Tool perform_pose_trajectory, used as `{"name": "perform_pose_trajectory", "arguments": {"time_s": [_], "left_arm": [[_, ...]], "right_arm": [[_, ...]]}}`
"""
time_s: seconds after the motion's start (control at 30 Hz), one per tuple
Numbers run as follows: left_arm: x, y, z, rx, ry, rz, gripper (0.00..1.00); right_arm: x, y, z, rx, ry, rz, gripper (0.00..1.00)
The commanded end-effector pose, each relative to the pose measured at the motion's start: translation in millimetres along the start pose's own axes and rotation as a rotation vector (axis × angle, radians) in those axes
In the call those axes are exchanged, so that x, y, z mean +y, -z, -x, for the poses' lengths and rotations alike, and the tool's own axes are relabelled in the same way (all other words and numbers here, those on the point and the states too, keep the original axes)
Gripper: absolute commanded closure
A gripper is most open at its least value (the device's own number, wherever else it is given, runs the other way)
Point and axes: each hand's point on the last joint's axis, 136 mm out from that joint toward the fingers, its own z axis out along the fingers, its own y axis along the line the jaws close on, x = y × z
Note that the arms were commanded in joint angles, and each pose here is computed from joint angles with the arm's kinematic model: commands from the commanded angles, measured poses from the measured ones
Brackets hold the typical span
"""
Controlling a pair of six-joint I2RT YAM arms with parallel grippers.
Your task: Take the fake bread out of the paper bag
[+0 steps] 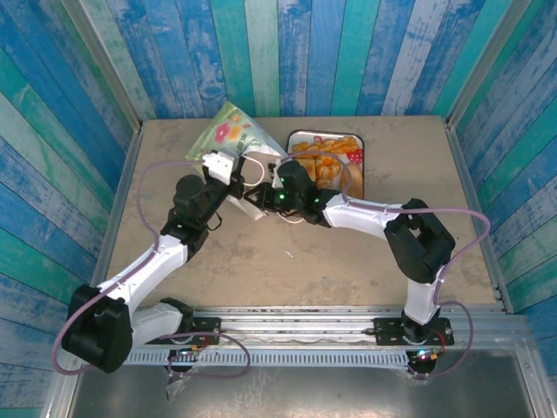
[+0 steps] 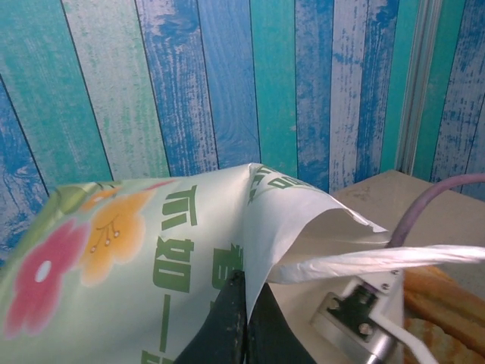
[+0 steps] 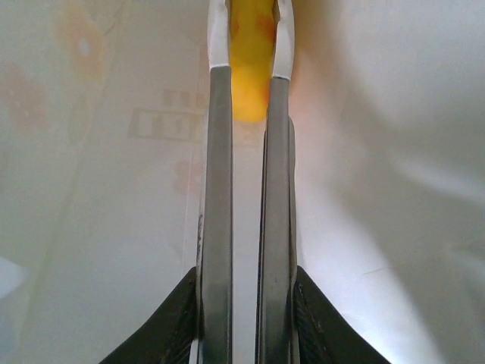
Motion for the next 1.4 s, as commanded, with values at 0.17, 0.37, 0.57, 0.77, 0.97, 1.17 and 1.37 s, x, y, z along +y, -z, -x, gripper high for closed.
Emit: {"name": "perform_pose_trajectory", "arguments": {"time_s": [0.17,0.37,0.57,0.77,0.97,1.17,1.37], "left_arm": [[11.8,0.8,-1.8,0.002,-0.047,0.02,1.0],[14.4,-1.7,-13.8,0.024,-0.061,0.028,1.0],[20.2,-1.5,-22.7,0.037,-0.077,0.057,1.0],[23.7,-1.3,-29.9,0.056,-0.091,0.077,1.0],[22.6,-4.3,-35.8,0.078,-0.096,0.068,1.0],[28.6,-8.8,-35.2,0.111,-0.123,0.093,1.0],[38.9,-14.1,-24.4,0.156,-0.155,0.133,1.0]], "right_arm": [[18.4,33.8,16.3,-0.068,0.083,-0.018,0.99],[13.7,45.3,13.6,-0.065,0.094,-0.061,0.99],[10.7,61.1,12.2,-0.074,0.111,-0.099,1.0],[10.8,75.7,7.2,-0.058,0.124,-0.125,0.99],[14.3,81.7,3.1,-0.031,0.136,-0.126,0.99],[3.0,84.2,-3.9,0.001,0.152,-0.197,0.99],[6.4,87.3,-0.7,-0.019,0.173,-0.191,0.98]]}}
